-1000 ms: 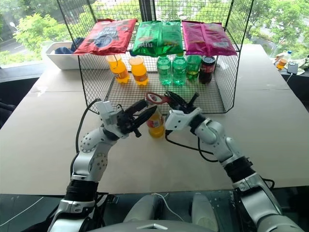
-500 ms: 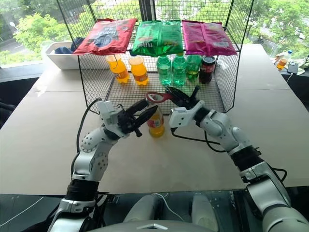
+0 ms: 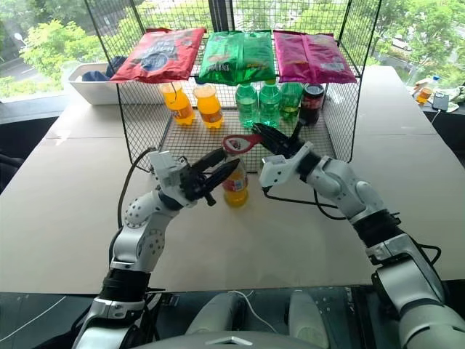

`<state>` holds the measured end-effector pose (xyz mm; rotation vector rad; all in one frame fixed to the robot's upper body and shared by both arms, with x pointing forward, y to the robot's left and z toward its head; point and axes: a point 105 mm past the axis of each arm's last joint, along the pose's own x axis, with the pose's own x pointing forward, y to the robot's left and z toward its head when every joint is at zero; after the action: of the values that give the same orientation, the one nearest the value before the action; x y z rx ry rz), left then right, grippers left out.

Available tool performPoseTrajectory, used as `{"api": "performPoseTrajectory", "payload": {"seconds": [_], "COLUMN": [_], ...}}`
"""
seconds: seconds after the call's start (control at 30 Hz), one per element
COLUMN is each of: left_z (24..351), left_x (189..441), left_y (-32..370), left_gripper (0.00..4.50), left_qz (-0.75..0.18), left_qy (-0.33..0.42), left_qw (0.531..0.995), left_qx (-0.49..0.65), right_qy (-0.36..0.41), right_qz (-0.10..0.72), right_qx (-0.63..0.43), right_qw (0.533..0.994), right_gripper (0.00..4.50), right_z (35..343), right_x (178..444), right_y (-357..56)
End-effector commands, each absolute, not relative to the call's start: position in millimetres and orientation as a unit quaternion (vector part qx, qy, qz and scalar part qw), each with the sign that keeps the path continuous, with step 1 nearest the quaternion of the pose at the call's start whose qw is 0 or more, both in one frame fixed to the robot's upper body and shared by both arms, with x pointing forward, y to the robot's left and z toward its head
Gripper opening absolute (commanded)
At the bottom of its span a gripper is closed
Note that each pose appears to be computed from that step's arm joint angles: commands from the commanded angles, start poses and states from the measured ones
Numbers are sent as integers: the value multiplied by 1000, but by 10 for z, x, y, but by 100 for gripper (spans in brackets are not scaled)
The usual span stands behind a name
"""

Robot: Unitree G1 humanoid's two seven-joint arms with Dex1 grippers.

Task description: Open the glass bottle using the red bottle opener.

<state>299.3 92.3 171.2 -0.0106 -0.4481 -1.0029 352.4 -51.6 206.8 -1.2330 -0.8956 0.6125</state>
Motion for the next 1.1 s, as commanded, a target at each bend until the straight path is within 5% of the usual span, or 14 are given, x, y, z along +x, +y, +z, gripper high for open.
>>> {"api": "performPoseTrajectory", "payload": {"seconds": [0.03, 1.1], "left_z": [1548, 1553], "left_x": [3006, 3020], "left_y": [923, 930], "left_gripper": [160, 160], "left_qz": [-478, -478], "left_qy": [-177, -175], "left_qw": [860, 861], "left_qx": [1, 4], "right_qy": [-404, -416], "right_qz": [242, 211], "right_qx": [-557, -544], "right_qw": [684, 697], "right_gripper": [0, 0], "right_z": [2235, 2408], "right_x": [3588, 3617], "right_y": [-630, -700]}}
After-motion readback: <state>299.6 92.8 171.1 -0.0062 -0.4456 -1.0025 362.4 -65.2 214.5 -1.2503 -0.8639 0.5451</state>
